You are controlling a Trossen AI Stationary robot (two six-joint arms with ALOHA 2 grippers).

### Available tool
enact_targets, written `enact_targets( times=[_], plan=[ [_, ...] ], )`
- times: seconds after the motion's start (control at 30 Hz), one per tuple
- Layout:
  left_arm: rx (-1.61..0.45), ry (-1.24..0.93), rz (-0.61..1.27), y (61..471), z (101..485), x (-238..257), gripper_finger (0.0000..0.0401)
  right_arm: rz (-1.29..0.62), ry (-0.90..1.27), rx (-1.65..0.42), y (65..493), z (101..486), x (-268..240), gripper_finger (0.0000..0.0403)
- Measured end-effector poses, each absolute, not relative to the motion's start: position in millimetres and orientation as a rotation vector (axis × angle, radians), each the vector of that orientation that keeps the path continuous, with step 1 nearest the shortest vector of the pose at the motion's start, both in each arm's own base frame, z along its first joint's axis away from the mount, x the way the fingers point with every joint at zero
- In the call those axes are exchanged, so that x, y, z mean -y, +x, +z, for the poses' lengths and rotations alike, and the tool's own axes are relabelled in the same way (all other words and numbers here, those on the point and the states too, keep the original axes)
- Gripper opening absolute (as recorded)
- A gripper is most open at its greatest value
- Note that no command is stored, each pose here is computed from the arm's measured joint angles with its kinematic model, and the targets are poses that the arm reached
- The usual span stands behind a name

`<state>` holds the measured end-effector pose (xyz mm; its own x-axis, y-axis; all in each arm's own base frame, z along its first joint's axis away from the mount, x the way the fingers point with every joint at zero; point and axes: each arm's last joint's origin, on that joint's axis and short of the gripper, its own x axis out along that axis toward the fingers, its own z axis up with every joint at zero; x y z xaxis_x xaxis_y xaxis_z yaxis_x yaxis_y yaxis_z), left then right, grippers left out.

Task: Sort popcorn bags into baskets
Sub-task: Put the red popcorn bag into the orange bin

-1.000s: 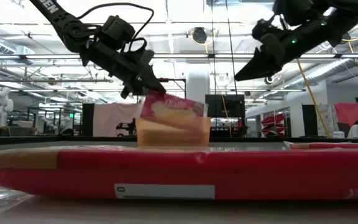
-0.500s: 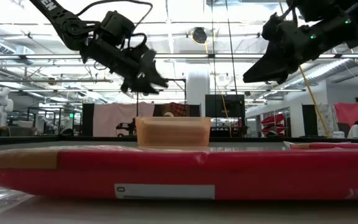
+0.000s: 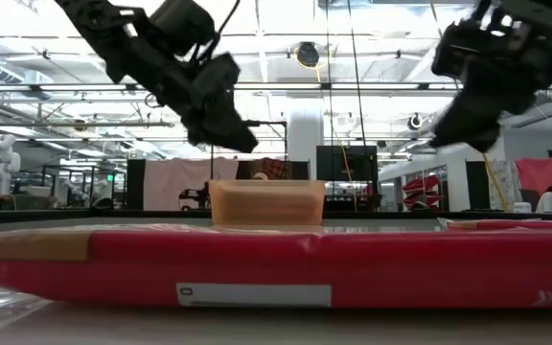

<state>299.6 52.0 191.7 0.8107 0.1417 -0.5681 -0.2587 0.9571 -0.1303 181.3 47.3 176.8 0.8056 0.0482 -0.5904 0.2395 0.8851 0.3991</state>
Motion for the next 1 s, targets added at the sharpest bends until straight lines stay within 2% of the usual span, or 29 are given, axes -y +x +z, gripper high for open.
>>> enact_targets(
  times=[0.23, 0.67, 0.83, 1.0],
  plan=[
    [-0.485, -0.169, 0.101, 309.7, 201.0, -1.9, 0.0137, -0.034, 0.547, -0.815, 183.8, 156.0, -75.3, 0.0115],
    [-0.435, -0.173, 0.073, 305.0, 204.8, 60.0, 0.0172, 0.161, 0.46, -0.991, 221.2, 136.7, -60.8, 0.0217],
    [-0.424, -0.179, 0.086, 301.5, 205.2, 74.6, 0.0172, 0.179, 0.427, -0.995, 229.2, 126.9, -47.4, 0.0218],
    [-0.416, -0.199, 0.1, 298.7, 205.3, 84.1, 0.0159, 0.275, 0.406, -1.033, 231.2, 118.6, -46.3, 0.019]
  ],
)
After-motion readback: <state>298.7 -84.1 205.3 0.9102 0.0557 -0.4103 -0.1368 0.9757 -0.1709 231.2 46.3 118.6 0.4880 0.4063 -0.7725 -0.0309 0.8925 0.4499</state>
